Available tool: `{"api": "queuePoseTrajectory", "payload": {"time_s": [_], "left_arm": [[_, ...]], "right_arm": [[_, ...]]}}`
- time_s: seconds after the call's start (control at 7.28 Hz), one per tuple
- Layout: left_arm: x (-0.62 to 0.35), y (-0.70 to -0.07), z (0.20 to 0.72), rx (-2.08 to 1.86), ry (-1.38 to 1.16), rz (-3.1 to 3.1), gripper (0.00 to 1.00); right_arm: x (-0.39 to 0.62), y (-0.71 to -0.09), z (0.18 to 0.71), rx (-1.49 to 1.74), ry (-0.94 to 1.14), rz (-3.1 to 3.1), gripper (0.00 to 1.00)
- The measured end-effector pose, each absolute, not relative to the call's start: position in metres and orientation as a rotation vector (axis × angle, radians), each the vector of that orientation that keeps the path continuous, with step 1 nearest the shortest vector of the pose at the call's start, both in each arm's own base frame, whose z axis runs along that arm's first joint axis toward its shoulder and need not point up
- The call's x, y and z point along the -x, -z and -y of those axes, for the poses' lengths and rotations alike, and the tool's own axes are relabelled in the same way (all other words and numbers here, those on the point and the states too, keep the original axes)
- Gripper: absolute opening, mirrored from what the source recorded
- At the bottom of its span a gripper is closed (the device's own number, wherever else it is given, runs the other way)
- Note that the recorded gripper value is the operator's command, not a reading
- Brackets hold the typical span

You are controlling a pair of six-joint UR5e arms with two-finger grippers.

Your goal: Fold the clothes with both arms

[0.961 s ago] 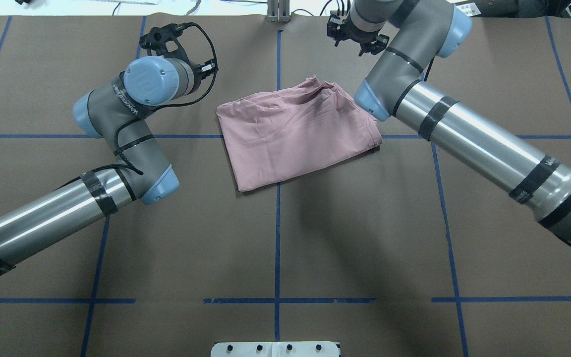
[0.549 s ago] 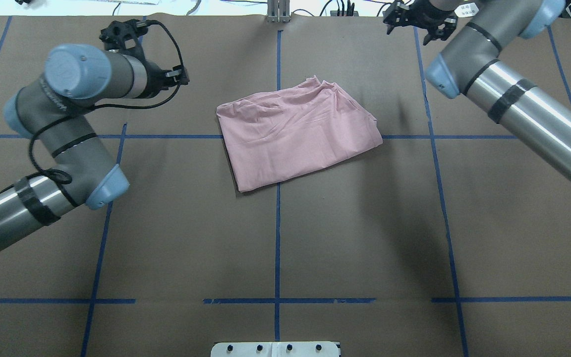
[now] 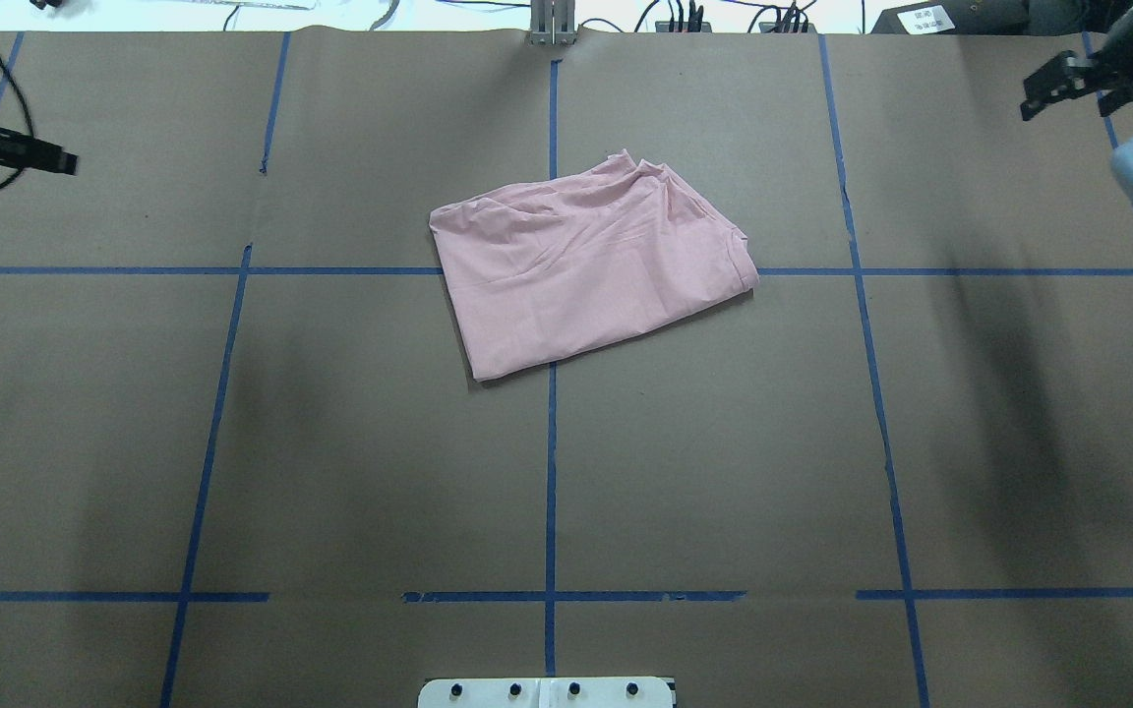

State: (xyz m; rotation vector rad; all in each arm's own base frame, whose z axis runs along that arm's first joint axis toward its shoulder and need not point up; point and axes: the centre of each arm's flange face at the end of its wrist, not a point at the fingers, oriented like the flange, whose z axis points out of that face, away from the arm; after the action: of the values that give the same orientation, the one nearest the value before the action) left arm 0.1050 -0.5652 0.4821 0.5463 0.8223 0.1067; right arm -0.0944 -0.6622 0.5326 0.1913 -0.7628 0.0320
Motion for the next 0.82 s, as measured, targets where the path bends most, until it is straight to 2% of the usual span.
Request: {"api": "queuePoseTrajectory", "payload": {"time_s": [0.14,0.27,0.55,0.82], "left_arm": [[-0.031,-0.514,0.558,-0.547,-0.179,-0.752,0.78],[0.027,-0.536,0.549,-0.509,-0.241,-0.685,1.00],[0.098,-0.564,0.525,-0.347,-0.227,-0.651,1.00],[0.115,-0.597,0.487,-0.224,-0.166,-0.692,1.00]], "right_arm": [[0.060,-0.562,0.621,-0.164,-0.033,0.802,1.00],[0.041,-0.584,0.582,-0.148,-0.023,0.823,1.00],[0.016,-0.616,0.536,-0.158,0.029,0.790,1.00],[-0.002,-0.623,0.520,-0.177,0.038,0.770,1.00]]}}
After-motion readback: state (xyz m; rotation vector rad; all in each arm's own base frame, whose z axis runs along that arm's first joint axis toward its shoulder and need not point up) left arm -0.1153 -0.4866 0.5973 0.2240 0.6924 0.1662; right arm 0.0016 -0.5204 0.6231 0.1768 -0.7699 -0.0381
